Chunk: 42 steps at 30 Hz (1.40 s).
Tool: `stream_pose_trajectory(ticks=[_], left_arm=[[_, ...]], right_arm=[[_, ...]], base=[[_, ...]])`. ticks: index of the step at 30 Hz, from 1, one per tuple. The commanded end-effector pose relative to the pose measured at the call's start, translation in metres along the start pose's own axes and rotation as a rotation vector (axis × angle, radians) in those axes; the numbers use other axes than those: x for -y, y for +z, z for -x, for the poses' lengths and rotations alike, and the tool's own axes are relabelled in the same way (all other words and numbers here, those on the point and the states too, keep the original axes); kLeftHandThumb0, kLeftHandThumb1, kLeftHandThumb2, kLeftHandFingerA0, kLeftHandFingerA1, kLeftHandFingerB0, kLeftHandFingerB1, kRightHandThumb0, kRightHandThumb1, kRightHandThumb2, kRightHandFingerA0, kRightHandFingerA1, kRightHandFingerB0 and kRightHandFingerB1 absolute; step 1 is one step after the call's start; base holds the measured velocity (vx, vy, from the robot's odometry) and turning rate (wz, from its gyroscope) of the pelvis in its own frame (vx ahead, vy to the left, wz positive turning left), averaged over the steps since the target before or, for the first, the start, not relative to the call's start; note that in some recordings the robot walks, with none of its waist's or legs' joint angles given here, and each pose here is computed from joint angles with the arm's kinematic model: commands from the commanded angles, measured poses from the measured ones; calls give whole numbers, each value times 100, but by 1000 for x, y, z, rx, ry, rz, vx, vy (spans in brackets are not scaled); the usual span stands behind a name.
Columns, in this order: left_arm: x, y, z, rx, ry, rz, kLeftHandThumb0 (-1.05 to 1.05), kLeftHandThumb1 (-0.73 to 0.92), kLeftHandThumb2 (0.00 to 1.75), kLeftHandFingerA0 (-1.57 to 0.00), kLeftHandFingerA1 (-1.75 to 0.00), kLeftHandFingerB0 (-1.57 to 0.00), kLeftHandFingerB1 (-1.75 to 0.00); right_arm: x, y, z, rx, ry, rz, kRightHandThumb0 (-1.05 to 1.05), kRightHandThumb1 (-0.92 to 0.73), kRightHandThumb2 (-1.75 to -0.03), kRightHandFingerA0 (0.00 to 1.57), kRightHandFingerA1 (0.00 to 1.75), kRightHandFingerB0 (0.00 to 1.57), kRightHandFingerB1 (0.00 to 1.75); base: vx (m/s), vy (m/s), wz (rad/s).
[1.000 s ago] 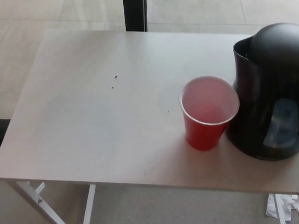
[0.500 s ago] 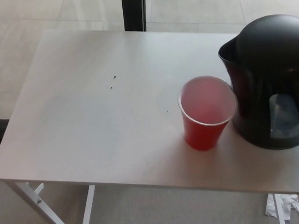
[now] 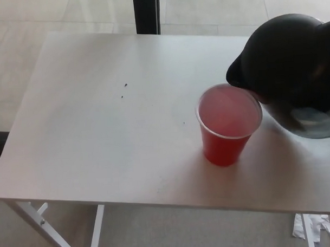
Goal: The robot uses its right hand to lift up a kettle kept on the middle of the desk by its handle and tilt it into a glass kept next to it to pour out water
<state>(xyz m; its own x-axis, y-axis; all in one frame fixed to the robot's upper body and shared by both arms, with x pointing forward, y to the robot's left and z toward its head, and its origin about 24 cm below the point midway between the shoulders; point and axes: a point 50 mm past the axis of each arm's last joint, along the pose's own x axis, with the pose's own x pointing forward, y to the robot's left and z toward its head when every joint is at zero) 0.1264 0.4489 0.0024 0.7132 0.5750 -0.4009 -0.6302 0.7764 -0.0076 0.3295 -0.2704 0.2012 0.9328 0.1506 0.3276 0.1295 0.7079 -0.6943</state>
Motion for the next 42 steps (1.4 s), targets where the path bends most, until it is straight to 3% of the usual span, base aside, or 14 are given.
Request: stream_pose_trajectory(ticks=[1, 8, 11, 12, 13, 14, 15, 18, 19, 20, 21, 30, 35, 42], left_arm=[[-4, 15, -2, 37, 18, -7, -105, 56, 124, -123, -99, -92, -131], [-4, 18, -3, 36, 27, -14, -105, 75, 88, -127, -100, -95, -126], [-3, 17, -3, 37, 23, -6, -105, 74, 88, -126, -99, -93, -127], [-2, 17, -4, 41, 27, -14, -105, 52, 124, -128, -93, -96, -133], [-1, 18, -4, 43, 26, -14, -105, 77, 90, -127, -97, -95, -127], [-1, 20, -5, 44, 23, -17, -105, 53, 125, -126, -95, -95, -133], [-1, 20, -5, 44, 23, -19, -105, 53, 125, -126, -95, -95, -133], [0, 23, -6, 50, 21, -18, -105, 75, 89, -126, -99, -93, -127], [0, 23, -6, 47, 26, -29, -105, 55, 127, -127, -94, -94, -133], [0, 24, -7, 48, 28, -35, -105, 76, 89, -125, -100, -91, -131], [1, 26, -7, 55, 28, -39, -105, 57, 127, -128, -95, -92, -135], [1, 27, -7, 56, 27, -37, -105, 57, 126, -131, -93, -93, -134], [1, 28, -7, 68, 14, -51, -105, 58, 126, -128, -94, -90, -133], [1, 30, -6, 68, 12, -64, -105, 58, 127, -128, -95, -90, -134]], right_arm=[[16, 38, -12, 264, 15, 130, -13, -62, -97, 78, 173, 71, 160], [27, 48, -21, 300, 35, 174, -17, -59, -106, 76, 175, 68, 164], [31, 54, -26, 346, 72, 173, -36, -83, -67, 79, 175, 67, 165], [32, 58, -28, 356, 90, 192, -33, -83, -67, 79, 175, 67, 164], [33, 61, -29, 362, 108, 187, -33, -81, -67, 80, 175, 69, 163], [33, 64, -31, 357, 124, 185, -35, -82, -68, 81, 175, 69, 163], [34, 64, -31, 355, 129, 185, -35, -82, -68, 81, 175, 69, 163], [33, 70, -32, 353, 191, 237, -32, -78, -68, 80, 175, 67, 162], [33, 70, -32, 368, 201, 236, -38, -78, -68, 83, 175, 66, 167], [31, 71, -32, 381, 220, 233, -36, -80, -70, 82, 175, 65, 171], [29, 72, -32, 398, 250, 226, -35, -83, -66, 78, 175, 66, 165], [18, 73, -30, 448, 373, 285, -48, -89, -66, 74, 174, 64, 163], [10, 74, -30, 418, 424, 377, -13, -77, -69, 71, 172, 63, 159], [15, 62, -34, 363, 362, 389, -20, -83, -74, 80, 175, 68, 161]], base=[[0, 0, 0], [0, 0, 0], [0, 0, 0], [0, 0, 0], [0, 0, 0], [0, 0, 0], [0, 0, 0], [0, 0, 0], [0, 0, 0], [0, 0, 0], [0, 0, 0], [0, 0, 0], [0, 0, 0], [0, 0, 0]])
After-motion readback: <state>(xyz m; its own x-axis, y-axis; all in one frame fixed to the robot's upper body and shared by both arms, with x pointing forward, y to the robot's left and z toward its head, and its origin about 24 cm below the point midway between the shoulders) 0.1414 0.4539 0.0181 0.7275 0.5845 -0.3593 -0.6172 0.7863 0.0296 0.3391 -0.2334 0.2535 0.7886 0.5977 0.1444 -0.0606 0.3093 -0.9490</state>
